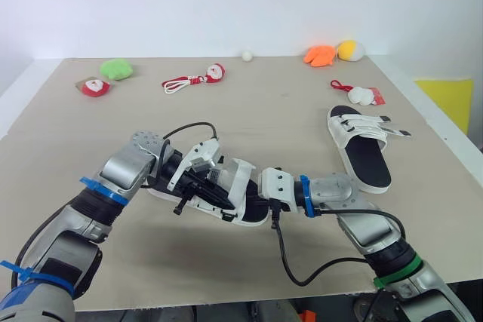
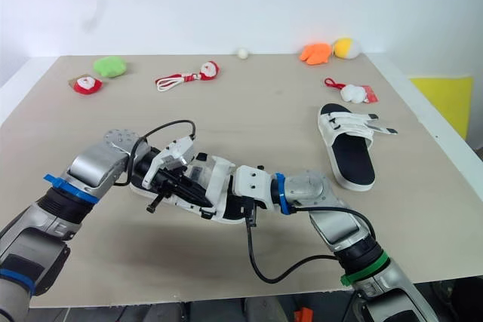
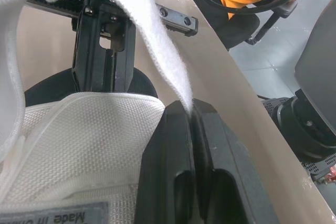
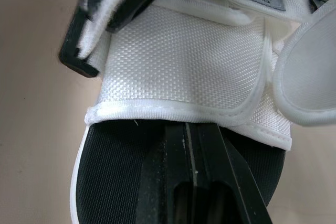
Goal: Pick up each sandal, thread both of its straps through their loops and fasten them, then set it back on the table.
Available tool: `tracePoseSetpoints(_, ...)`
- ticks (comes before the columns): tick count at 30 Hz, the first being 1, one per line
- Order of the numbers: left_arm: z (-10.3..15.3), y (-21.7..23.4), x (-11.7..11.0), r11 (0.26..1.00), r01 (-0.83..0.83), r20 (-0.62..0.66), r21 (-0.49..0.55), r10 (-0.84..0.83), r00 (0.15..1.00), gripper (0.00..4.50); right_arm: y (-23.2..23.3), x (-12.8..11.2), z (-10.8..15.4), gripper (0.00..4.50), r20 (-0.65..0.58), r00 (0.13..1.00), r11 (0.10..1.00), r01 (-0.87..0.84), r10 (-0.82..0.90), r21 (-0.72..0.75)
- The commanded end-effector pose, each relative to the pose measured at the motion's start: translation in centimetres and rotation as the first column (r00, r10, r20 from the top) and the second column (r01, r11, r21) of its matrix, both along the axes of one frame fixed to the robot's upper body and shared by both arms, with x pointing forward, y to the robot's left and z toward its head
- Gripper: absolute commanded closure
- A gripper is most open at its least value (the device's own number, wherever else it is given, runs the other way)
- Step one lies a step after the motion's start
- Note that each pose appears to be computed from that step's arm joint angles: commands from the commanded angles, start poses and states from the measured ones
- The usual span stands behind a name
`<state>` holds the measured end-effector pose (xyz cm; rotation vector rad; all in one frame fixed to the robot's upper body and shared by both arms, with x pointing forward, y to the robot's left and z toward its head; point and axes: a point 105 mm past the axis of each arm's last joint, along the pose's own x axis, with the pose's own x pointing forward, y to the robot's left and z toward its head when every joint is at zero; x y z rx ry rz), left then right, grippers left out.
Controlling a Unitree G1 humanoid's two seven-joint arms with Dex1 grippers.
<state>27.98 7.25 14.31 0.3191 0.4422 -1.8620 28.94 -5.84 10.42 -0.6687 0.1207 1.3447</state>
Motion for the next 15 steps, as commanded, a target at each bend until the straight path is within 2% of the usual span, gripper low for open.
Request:
tracePoseSetpoints(1,-1.0,0.9,-0.4,0.998,-0.005,-0.004,0.062,0.005,1.0,2.64,-1.5,0.1,-3.6,4.5,-0.095,0.993,0.992,0.057,-0.068,-0.113)
tracePoseSetpoints(4,-0.9,0.9,-0.4,0.998,-0.008,0.009,0.055,0.007,1.0,2.82,-1.5,0.1,-3.6,4.5,-0.095,0.993,0.992,0.054,-0.064,-0.113)
tracePoseSetpoints(8,0.3,0.3,0.4,0.999,-0.051,0.025,-0.012,0.051,0.998,2.82,-1.5,0.1,-3.6,4.5,-0.096,0.994,0.992,0.05,-0.061,-0.112)
tracePoseSetpoints(10,1.1,0.1,0.7,0.996,-0.07,0.007,-0.055,0.071,0.997,2.26,-1.5,0.1,-3.6,4.5,-0.095,0.994,0.992,0.049,-0.06,-0.112)
tracePoseSetpoints(12,2.1,-0.3,0.9,0.99,-0.089,-0.025,-0.107,0.087,0.996,1.98,-1.4,0.1,-3.6,4.5,-0.095,0.994,0.992,0.049,-0.06,-0.113)
tracePoseSetpoints(13,2.4,-0.4,0.9,0.988,-0.093,-0.041,-0.124,0.089,0.995,1.48,-1.4,0.1,-3.6,4.5,-0.095,0.994,0.992,0.048,-0.059,-0.112)
tracePoseSetpoints(14,2.6,-0.5,0.9,0.987,-0.093,-0.054,-0.132,0.087,0.995,1.24,-1.4,0.1,-3.6,4.5,-0.095,0.994,0.992,0.048,-0.059,-0.112)
tracePoseSetpoints(15,2.7,-0.5,0.9,0.987,-0.095,-0.054,-0.133,0.088,0.995,0.73,-1.4,0.1,-3.6,4.5,-0.095,0.994,0.993,0.049,-0.059,-0.112)
